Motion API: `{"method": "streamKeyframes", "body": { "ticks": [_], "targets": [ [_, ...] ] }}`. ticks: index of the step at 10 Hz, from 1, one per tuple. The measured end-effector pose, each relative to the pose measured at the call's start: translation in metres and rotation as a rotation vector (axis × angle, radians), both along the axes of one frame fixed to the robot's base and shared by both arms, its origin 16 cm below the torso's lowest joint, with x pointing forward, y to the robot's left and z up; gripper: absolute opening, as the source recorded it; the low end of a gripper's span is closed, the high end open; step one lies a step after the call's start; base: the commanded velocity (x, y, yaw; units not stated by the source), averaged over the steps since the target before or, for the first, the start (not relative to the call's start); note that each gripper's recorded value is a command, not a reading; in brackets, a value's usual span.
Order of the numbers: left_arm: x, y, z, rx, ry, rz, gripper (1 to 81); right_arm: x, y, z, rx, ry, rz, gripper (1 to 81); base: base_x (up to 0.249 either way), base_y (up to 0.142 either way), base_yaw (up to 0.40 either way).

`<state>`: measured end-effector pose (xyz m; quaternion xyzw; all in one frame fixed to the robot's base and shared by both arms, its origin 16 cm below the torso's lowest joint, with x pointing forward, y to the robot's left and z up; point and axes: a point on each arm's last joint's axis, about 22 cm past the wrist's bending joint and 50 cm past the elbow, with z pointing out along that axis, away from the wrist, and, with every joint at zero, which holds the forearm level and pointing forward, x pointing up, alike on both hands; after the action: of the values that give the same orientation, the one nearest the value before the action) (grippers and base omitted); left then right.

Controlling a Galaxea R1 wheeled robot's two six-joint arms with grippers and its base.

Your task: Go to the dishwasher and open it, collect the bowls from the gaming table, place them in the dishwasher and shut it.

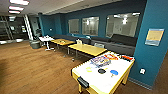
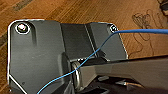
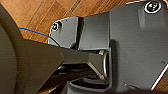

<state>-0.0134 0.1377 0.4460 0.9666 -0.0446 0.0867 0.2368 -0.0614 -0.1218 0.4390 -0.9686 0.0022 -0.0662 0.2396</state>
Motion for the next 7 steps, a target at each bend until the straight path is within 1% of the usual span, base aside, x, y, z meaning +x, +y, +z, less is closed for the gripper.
{"method": "streamKeyframes", "body": {
  "ticks": [7],
  "targets": [
    [0.0001, 0.0000, 0.0000, 0.000, 0.000, 0.000, 81.1, 0.0001, 0.0007, 0.0001, 0.001, 0.000, 0.000, 81.1, 0.142, 0.077, 0.000]
  ]
}}
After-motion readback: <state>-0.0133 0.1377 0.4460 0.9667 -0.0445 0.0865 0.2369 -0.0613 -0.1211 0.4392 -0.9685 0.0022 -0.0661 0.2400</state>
